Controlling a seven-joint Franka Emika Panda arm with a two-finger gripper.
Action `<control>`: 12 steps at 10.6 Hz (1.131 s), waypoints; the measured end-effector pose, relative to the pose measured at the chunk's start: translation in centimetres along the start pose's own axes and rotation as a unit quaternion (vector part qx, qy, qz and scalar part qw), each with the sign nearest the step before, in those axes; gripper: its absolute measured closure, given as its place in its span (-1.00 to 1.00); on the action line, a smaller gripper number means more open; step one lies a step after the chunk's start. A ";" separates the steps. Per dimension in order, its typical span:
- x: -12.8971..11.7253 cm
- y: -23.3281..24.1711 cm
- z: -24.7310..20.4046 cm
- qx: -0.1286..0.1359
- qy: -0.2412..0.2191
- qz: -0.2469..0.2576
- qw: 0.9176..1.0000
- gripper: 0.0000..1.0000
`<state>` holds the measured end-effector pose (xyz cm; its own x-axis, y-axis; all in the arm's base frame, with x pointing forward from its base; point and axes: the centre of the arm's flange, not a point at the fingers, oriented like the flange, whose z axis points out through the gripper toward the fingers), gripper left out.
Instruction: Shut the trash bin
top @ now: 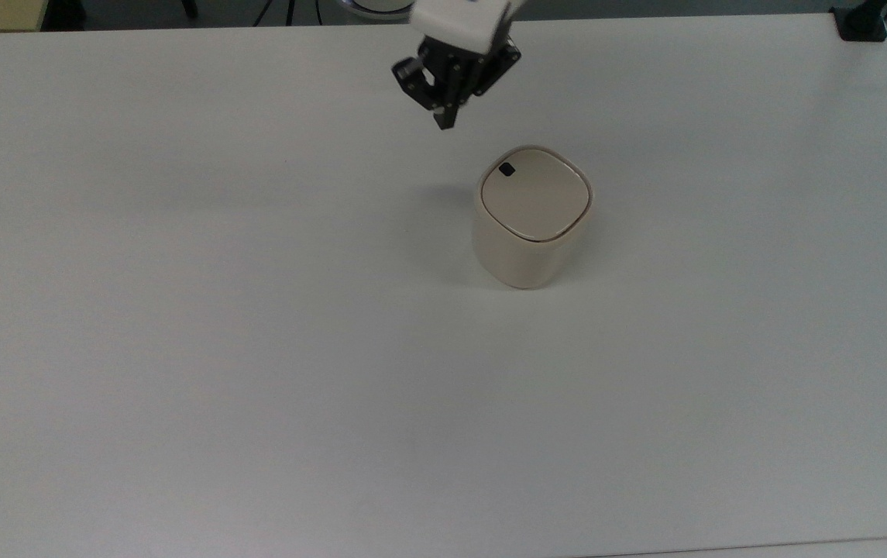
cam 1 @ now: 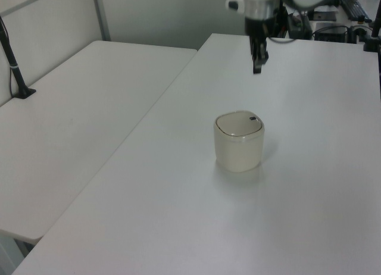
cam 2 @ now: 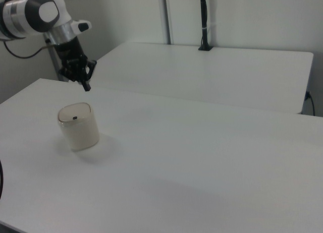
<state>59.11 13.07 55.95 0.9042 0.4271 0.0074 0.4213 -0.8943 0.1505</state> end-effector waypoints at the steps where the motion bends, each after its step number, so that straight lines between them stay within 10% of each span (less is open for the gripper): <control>1: -1.3 2.1 -1.9 -0.001 0.013 0.052 0.999 0.98; 6: -8.1 7.7 -5.7 0.019 -0.029 0.168 0.985 0.90; 12: -9.3 9.2 -5.6 0.034 -0.035 0.188 0.981 -0.44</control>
<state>54.14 1.63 62.76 0.9982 0.0576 -0.0195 0.0590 -0.9948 0.0833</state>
